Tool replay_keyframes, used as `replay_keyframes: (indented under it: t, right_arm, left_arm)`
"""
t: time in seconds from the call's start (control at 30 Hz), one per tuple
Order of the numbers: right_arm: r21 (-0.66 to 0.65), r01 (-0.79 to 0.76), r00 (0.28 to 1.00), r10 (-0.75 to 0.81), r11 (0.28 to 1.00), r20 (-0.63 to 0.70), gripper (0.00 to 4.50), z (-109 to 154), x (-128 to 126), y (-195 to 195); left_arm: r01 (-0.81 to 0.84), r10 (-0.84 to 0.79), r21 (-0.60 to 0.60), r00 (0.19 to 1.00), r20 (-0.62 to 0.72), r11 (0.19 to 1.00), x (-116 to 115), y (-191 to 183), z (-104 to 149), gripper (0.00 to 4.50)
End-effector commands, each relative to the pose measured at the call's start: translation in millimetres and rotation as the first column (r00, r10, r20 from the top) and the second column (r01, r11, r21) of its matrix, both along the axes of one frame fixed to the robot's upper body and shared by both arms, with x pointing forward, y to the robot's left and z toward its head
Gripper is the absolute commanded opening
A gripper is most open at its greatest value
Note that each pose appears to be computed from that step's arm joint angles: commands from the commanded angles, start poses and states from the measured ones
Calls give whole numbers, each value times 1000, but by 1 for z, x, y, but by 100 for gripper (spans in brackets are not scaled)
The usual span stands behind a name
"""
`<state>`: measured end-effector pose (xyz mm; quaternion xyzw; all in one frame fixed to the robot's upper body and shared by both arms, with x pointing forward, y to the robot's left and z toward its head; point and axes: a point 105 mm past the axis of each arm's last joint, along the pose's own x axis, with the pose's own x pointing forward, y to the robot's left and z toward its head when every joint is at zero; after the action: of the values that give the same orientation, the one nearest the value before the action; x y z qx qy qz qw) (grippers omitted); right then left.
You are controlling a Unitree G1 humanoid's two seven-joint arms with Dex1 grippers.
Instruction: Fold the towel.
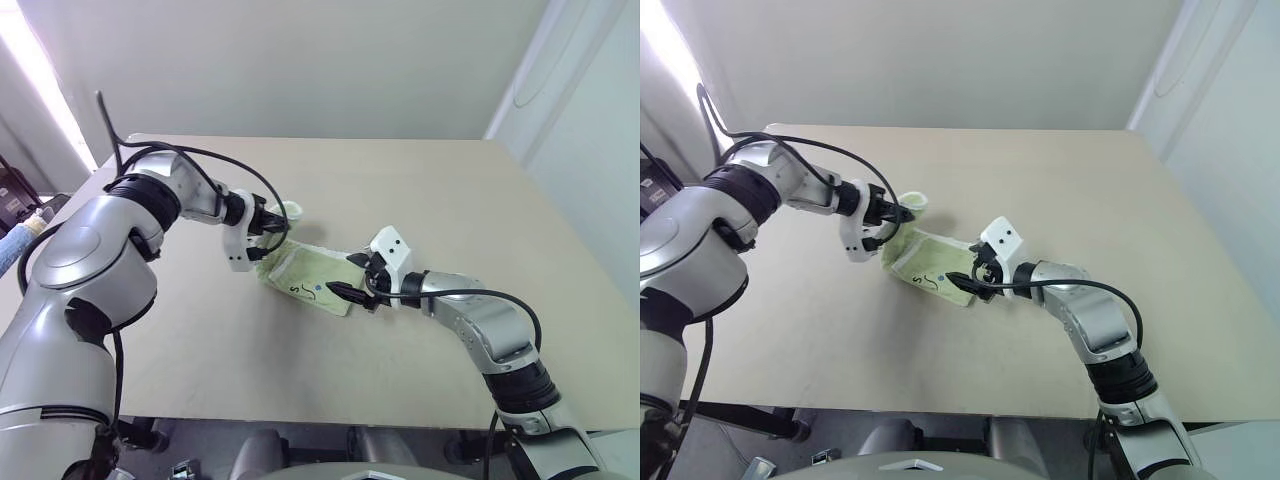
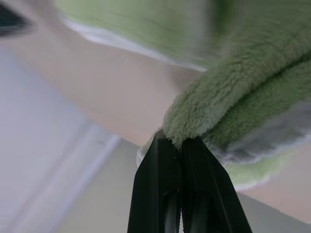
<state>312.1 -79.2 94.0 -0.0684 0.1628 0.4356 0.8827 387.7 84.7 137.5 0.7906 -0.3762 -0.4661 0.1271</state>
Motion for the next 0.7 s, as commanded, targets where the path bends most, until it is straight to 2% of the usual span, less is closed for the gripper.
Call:
replay_keyframes:
  t: [0.03, 0.23, 0.37, 0.43, 0.47, 0.5, 0.67, 0.7]
  right_arm:
    - [17, 28, 998, -29, 999, 54, 396, 16, 3, -8]
    - [-4, 29, 999, -29, 1000, 41, 396, 12, -4, -13]
    - [-15, 35, 998, -34, 999, 43, 396, 12, -4, -16]
    - [-25, 40, 998, -39, 999, 46, 396, 12, -4, -18]
    - [-29, 42, 998, -40, 999, 47, 396, 12, -3, -19]
    - [-32, 42, 998, -40, 999, 48, 396, 11, -3, -19]
    - [-58, 42, 998, -40, 997, 44, 396, 7, -4, -23]
    - [-59, 42, 998, -40, 997, 44, 396, 7, -4, -23]
  left_arm:
    - [113, -114, -40, 993, -27, 993, -13, -22, 7, 4]
    - [221, -238, -163, 966, -96, 962, -36, -49, 3, 4]
    - [206, -223, -125, 964, -144, 971, -40, -39, -19, 4]
    - [192, -221, -171, 960, -170, 966, -44, -40, -20, 4]
    - [195, -227, -186, 959, -170, 963, -45, -41, -20, 47]
    - [190, -224, -195, 959, -172, 962, -45, -41, -20, 64]
    - [121, -172, -233, 962, -211, 965, -43, -42, -16, 240]
    - [97, -151, -239, 965, -216, 966, -41, -42, -14, 240]
